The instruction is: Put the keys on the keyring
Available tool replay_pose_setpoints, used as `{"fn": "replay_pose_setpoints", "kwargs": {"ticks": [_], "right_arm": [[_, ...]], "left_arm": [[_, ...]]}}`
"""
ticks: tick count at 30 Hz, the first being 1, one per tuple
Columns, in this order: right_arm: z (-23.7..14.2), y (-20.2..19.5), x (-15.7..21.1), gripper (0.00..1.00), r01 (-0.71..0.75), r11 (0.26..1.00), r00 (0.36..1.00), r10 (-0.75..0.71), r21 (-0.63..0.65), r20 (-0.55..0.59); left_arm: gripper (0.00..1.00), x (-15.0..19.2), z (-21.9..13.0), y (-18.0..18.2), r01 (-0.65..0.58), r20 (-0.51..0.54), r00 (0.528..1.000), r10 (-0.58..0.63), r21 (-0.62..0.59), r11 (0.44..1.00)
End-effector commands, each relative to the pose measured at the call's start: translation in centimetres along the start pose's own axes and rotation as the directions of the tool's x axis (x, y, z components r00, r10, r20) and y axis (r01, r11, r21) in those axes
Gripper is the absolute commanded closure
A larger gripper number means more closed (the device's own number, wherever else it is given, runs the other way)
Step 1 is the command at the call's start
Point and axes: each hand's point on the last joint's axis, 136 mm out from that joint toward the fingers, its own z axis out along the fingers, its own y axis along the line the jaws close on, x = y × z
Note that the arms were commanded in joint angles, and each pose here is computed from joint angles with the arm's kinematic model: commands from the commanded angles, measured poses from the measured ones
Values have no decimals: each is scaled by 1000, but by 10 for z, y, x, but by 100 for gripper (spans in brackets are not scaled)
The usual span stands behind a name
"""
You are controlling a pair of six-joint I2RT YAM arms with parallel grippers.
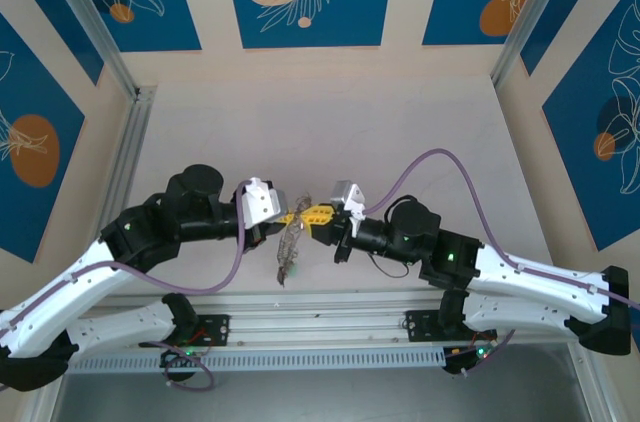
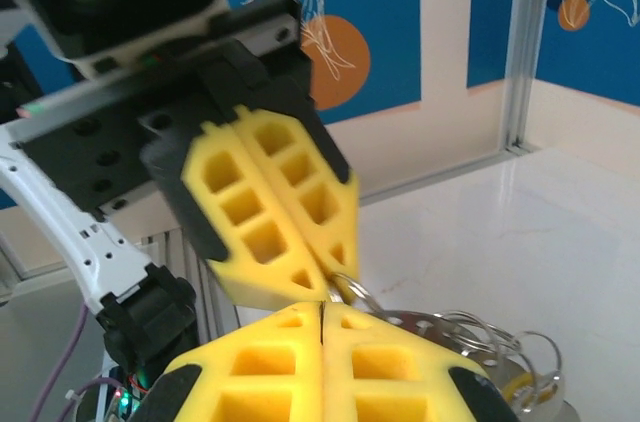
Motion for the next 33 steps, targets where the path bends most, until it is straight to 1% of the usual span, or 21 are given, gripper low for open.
{"fn": "replay_pose_setpoints", "kwargs": {"ticks": [1,8,13,25,33], "right_arm": [[-3,11,-19,100,34,998,997,-30,-45,71],[5,8,-15,100,30,999,998,-29,-31,49],[5,0,-15,100,26,1000,999,-26,16,40],[-4,3,-23,100,33,999,997,-33,4,66],[-11,-4,-19,100,40,998,998,-42,55,40]], "left_arm": [[100,-16,-3,2,-31,59,998,32,-13,999],[100,-16,-4,-1,-30,62,998,29,2,1000],[100,-14,-4,-2,-31,58,998,31,5,1000],[100,-11,-3,0,-32,48,998,33,-12,999],[100,-10,-2,1,-34,46,998,35,-14,999]]}}
